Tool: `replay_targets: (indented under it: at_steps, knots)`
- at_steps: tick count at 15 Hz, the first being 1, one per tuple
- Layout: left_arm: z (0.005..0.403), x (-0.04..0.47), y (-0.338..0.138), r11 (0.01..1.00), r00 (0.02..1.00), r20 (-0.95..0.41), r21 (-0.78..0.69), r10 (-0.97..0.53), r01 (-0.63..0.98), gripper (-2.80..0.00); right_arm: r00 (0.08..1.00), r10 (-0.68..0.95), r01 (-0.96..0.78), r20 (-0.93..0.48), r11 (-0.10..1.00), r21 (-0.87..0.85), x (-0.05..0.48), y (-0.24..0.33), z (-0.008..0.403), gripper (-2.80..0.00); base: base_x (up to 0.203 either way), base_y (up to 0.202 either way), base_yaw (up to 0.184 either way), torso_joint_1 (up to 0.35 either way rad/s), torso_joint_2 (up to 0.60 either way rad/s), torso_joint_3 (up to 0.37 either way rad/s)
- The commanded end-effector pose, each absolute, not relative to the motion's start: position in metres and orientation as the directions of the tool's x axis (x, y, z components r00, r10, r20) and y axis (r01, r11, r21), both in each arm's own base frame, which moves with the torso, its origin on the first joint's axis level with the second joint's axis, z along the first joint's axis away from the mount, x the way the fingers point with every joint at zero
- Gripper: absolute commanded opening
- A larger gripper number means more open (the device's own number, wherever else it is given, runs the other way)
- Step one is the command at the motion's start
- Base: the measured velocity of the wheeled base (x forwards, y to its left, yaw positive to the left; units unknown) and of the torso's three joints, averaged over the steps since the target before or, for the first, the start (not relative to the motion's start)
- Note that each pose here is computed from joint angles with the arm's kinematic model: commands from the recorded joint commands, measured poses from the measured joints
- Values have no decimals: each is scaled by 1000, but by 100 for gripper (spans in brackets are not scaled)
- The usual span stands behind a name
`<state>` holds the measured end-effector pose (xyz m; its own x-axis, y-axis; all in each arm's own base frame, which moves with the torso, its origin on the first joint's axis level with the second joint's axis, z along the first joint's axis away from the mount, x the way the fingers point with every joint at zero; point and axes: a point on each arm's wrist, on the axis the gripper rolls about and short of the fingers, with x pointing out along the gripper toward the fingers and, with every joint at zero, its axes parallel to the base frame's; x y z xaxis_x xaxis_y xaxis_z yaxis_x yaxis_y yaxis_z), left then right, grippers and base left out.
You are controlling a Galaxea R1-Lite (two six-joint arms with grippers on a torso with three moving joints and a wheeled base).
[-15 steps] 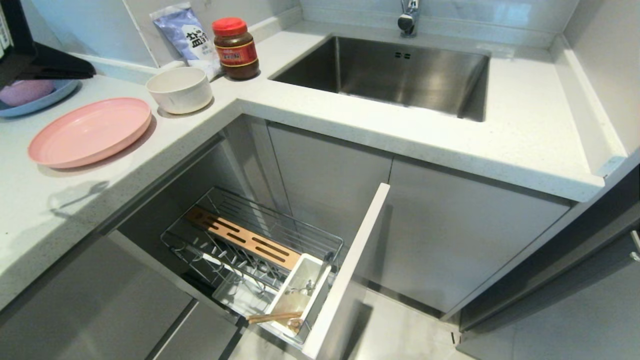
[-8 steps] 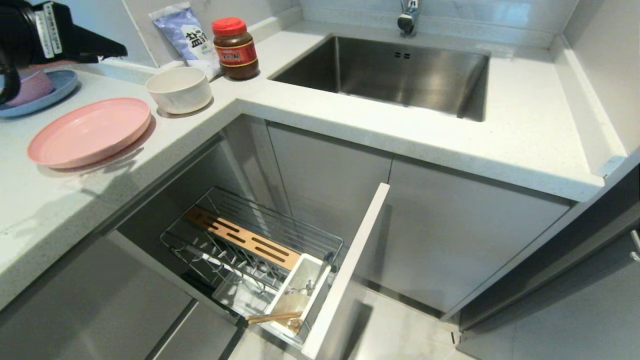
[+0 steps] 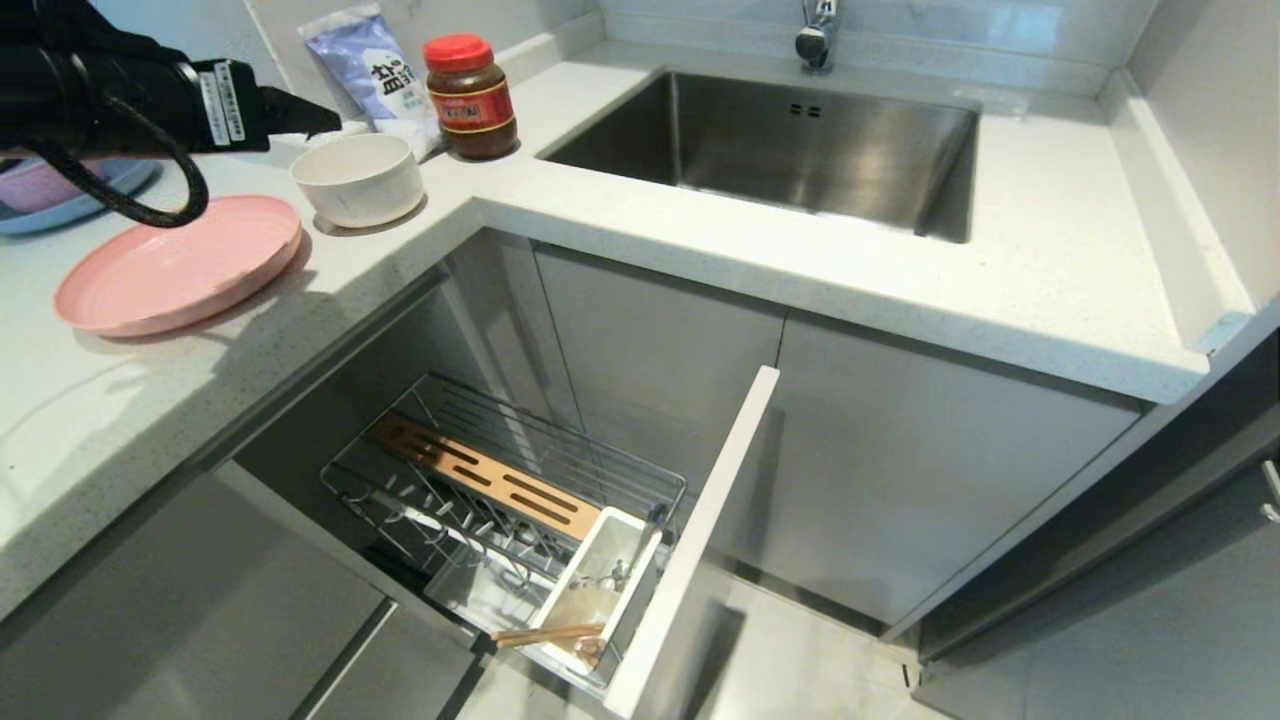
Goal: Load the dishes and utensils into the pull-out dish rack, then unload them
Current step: Pick up the bowl and place it in the cupboard
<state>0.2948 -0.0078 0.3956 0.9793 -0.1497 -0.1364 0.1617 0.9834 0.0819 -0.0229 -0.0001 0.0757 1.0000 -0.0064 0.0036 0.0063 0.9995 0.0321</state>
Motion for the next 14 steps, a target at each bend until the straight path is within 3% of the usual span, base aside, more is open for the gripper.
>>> replay_targets:
  at_steps: [1, 8, 14]
  knots:
    - [380, 318, -7, 980, 973, -174, 100, -152, 171, 0, 1000, -6, 6, 7, 999, 32, -23, 0, 75, -280, 0, 0, 0, 0, 0, 0]
    - [366, 347, -6, 956, 957, -144, 115, -253, 270, 0, 1000, -6, 6, 5, 999, 32, -23, 0, 75, -280, 0, 0, 0, 0, 0, 0]
    - [350, 369, -1, 954, 957, -156, 137, -243, 265, 0, 1000, -6, 6, 5, 999, 32, -23, 0, 75, -280, 0, 0, 0, 0, 0, 0]
